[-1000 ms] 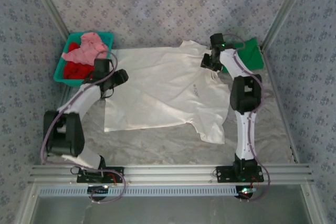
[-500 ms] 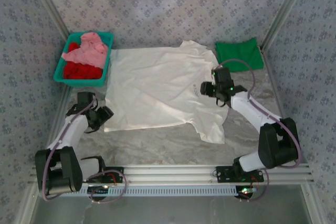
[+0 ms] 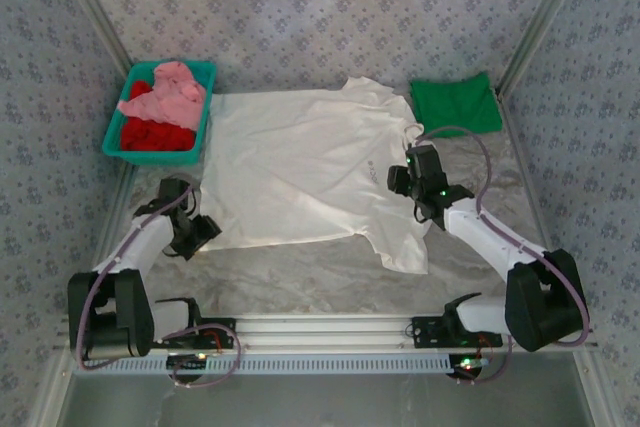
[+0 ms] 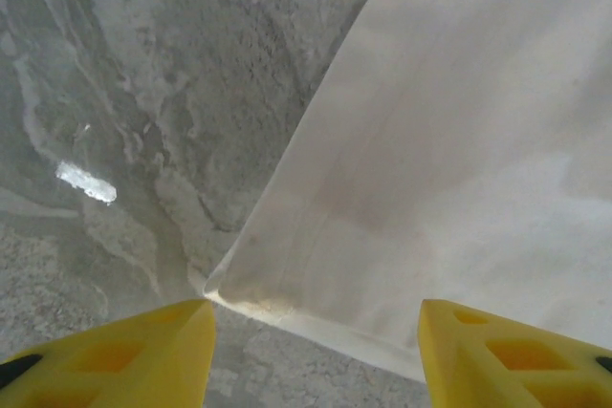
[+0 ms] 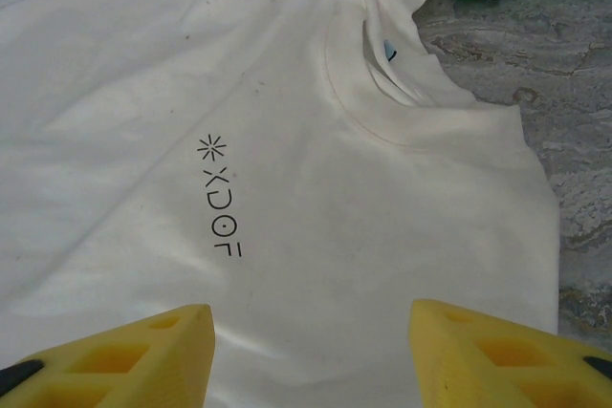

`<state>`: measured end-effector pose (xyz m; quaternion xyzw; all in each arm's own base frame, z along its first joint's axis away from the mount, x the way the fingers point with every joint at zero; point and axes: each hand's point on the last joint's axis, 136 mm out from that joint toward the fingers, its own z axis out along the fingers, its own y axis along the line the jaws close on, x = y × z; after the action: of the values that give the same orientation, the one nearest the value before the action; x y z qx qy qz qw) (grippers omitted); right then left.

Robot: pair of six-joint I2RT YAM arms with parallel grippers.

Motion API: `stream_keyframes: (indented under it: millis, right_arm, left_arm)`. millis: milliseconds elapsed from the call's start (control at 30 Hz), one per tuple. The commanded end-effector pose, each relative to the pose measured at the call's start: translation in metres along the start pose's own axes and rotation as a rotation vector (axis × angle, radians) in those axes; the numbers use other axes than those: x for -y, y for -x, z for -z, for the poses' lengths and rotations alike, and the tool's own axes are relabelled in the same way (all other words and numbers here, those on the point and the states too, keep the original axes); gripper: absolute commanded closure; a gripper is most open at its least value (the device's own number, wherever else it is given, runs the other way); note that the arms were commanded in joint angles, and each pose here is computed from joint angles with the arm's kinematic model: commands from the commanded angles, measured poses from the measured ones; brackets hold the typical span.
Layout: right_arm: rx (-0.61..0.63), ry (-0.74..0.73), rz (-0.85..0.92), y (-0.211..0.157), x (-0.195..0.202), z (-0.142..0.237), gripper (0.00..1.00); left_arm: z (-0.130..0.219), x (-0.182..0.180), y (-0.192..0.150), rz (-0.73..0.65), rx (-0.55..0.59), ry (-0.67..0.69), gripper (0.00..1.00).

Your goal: Fold and stack the t-shirts

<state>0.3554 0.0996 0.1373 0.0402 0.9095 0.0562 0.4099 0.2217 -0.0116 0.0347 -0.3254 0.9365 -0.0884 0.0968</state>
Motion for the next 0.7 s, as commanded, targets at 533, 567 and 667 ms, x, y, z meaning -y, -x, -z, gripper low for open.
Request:
stream_keyframes:
  millis: [533,567,667]
  right_arm:
    - [-0.138,-0.080,-0.077,-0.060,0.025,0.021,0.38]
    - [-0.182,-0.095,-0.103,-0.069,0.028,0.024,0.38]
    - [-0.320,-0.113,-0.174,-0.097,0.032,0.036,0.38]
  left_arm:
    - [-0.015,-0.002,0.021,-0.067,0.038,0.058,0.95]
    - [-0.012,-0.002,0.023,-0.065,0.045,0.054,0.96]
    - [-0.005,-0.002,0.027,-0.059,0.065,0.044,0.99]
